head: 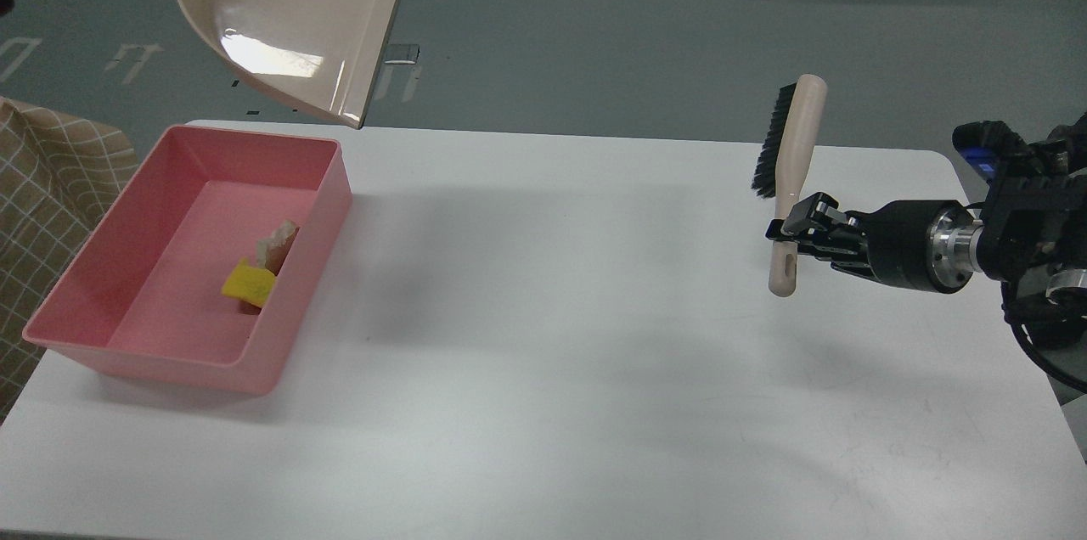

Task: Sweep and dump garbage into bin
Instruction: 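Tilt the dustpan with the left gripper to dump contents into bin, then lower the empty dustpan back onto the table with the left gripper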

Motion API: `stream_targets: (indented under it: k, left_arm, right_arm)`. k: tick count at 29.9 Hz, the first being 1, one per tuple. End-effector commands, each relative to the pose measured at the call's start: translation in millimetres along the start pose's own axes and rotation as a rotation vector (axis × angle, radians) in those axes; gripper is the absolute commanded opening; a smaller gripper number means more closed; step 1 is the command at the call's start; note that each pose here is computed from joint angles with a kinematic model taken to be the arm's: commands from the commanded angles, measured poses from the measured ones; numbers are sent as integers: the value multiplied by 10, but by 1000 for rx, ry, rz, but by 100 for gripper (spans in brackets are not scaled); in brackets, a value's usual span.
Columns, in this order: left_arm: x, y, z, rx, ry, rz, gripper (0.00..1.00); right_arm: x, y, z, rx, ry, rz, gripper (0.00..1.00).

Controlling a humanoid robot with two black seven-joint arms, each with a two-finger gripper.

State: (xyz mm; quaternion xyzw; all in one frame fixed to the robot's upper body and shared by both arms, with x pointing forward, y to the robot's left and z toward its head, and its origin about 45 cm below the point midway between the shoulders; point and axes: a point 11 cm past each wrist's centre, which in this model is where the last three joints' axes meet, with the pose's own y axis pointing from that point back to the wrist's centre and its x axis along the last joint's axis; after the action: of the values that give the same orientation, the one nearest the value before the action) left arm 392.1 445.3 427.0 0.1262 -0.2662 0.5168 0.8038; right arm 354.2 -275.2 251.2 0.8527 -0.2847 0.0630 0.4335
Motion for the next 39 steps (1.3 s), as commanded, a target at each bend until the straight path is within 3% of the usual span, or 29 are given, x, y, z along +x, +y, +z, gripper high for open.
stream_targets:
  k: [1,19,39]
  left_arm:
    - [-206,-141,-79,-20,59,-20,0]
    - [-1417,-581,-586,-26,284,-79,0]
    - [-2371,-535,-1025,58,421,-73,0]
  right_arm:
    - [4,-2,15,-4,-3,1,0]
    - [2,-3,27,-7,-5,-1,0]
    - [-54,-18,128,-31,-14,-14,0]
